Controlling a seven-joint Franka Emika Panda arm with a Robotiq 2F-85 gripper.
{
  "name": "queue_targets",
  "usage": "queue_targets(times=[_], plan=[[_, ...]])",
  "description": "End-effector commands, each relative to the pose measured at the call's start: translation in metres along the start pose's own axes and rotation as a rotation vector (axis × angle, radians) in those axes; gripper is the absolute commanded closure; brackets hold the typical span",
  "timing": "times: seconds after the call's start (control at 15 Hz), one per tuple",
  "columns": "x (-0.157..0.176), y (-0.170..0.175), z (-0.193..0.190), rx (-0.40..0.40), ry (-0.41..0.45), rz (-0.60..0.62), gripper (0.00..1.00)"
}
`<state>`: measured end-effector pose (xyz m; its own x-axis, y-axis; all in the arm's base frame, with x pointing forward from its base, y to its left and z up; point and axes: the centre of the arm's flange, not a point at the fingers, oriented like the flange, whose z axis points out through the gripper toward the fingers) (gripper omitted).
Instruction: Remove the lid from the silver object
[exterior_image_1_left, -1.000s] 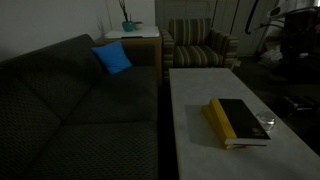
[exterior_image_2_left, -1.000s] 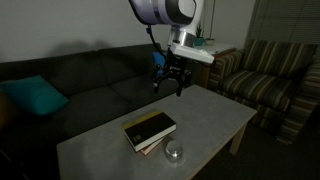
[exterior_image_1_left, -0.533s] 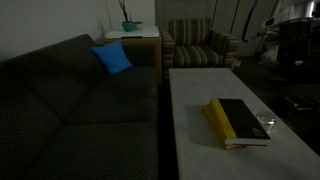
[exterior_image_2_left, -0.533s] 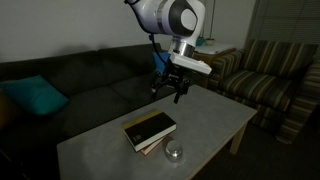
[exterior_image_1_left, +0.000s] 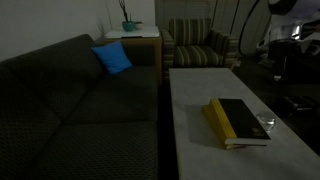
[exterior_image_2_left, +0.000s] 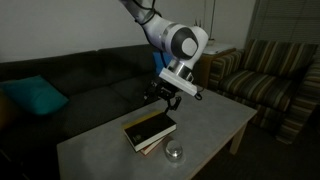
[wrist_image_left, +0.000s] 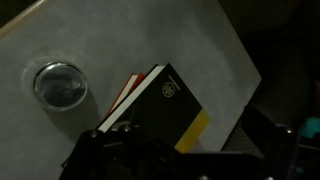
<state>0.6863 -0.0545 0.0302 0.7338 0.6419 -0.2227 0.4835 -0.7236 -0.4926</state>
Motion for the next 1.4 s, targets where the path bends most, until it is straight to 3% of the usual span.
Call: queue_targets(times=[0.0, 0.47, 0.73, 0.87, 0.93, 1.0, 1.27, 1.33], plan=[[0.014, 0.051, 0.028, 0.103, 0.058, 0.151, 0.00], [-0.021, 0.099, 0.081, 0.233, 0.146, 0.431, 0.00], [-0.033, 0.107, 0.079, 0.210, 0.164, 0.637, 0.00], [-0.030, 0.112, 0.079, 0.195, 0.134, 0.725, 0.00], [-0.029, 0.108, 0.078, 0.239, 0.098, 0.628, 0.00], [-0.046, 0.089, 0.077, 0.205, 0.131, 0.659, 0.00], [-0.044, 0.083, 0.079, 0.223, 0.109, 0.645, 0.00], [-0.040, 0.082, 0.080, 0.206, 0.119, 0.699, 0.00]])
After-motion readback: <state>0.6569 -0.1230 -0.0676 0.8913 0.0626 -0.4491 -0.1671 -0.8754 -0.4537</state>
